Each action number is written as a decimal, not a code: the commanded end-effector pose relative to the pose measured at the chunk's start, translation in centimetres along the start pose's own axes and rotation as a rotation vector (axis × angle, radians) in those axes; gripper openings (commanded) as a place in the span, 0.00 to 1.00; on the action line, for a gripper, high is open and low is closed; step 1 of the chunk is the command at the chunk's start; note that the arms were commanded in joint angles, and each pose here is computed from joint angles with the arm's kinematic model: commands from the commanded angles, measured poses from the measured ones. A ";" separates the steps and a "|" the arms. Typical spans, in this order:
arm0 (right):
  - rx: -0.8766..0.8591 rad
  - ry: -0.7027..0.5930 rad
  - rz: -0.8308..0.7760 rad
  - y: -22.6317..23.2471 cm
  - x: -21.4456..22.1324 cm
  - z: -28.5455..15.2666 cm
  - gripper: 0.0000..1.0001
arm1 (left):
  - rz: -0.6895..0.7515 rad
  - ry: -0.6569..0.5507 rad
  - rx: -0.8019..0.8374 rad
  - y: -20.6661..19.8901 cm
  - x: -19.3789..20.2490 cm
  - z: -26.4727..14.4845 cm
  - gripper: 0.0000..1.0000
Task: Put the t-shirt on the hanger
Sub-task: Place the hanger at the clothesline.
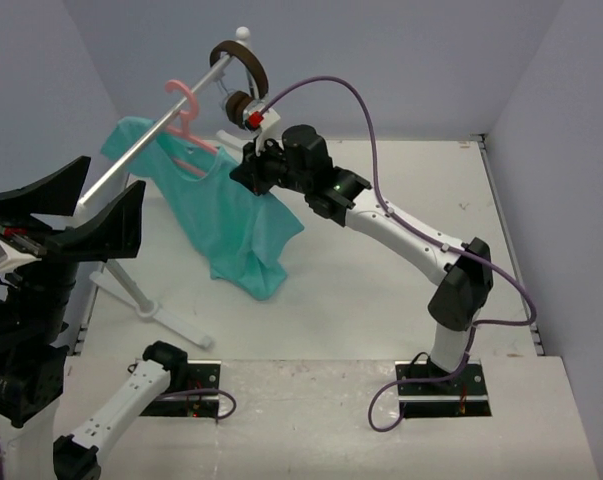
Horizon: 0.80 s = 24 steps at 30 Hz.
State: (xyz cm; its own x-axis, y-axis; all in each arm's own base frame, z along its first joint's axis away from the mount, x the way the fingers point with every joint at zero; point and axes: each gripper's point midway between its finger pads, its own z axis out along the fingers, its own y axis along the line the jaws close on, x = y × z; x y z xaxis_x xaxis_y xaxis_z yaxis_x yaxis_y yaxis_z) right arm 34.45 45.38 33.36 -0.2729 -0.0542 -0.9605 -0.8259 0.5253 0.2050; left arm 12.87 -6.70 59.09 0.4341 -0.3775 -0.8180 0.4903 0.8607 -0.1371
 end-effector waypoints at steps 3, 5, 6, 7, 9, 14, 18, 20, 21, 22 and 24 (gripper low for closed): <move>0.000 -0.107 0.001 0.5 -2.5 0.8 0.00 | 0.056 0.068 -0.050 1.4 2.6 -0.5 1.00; -0.002 -0.090 0.002 0.3 -1.4 1.1 0.00 | 0.055 0.076 -0.052 1.5 3.2 -0.7 1.00; -0.002 -0.078 0.002 0.2 -0.7 1.2 0.00 | 0.055 0.087 -0.053 1.6 3.8 -0.8 1.00; 0.001 -0.067 0.002 0.1 -0.1 1.3 0.00 | 0.055 0.100 -0.056 1.7 4.3 -0.8 1.00; 0.008 -0.052 0.002 -0.2 0.7 1.3 0.00 | 0.054 0.132 -0.061 2.0 5.6 -0.7 1.00; -0.004 -0.061 -0.025 0.2 0.2 0.3 0.17 | 0.056 0.194 -0.071 2.4 7.4 -0.7 1.00; -0.009 -0.100 -0.043 0.9 -1.7 -1.7 0.80 | 0.065 0.223 -0.089 2.7 7.9 -1.1 1.00; 0.003 -0.116 -0.045 1.1 -2.6 -3.1 0.98 | 0.079 0.259 -0.124 3.4 8.4 -1.8 1.00; 0.026 -0.121 -0.047 0.9 -3.0 -4.3 0.99 | 0.091 0.280 -0.150 3.9 8.7 -2.4 1.00; 0.036 -0.139 -0.050 1.1 -3.8 -5.6 0.99 | 0.100 0.286 -0.172 4.3 8.7 -2.8 1.00; 0.112 -0.151 -0.049 0.3 -4.3 -8.7 0.99 | 0.119 0.333 -0.232 5.5 10.2 -4.4 1.00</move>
State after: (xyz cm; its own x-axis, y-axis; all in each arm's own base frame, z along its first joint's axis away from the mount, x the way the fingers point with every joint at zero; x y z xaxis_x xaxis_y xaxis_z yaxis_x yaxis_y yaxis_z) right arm 33.37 43.29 31.00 -0.2751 -0.0765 -0.9584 -0.8085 0.5578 0.1876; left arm 16.81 -6.57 50.51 0.2465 -0.2429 -0.9382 0.3721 0.9176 -0.1398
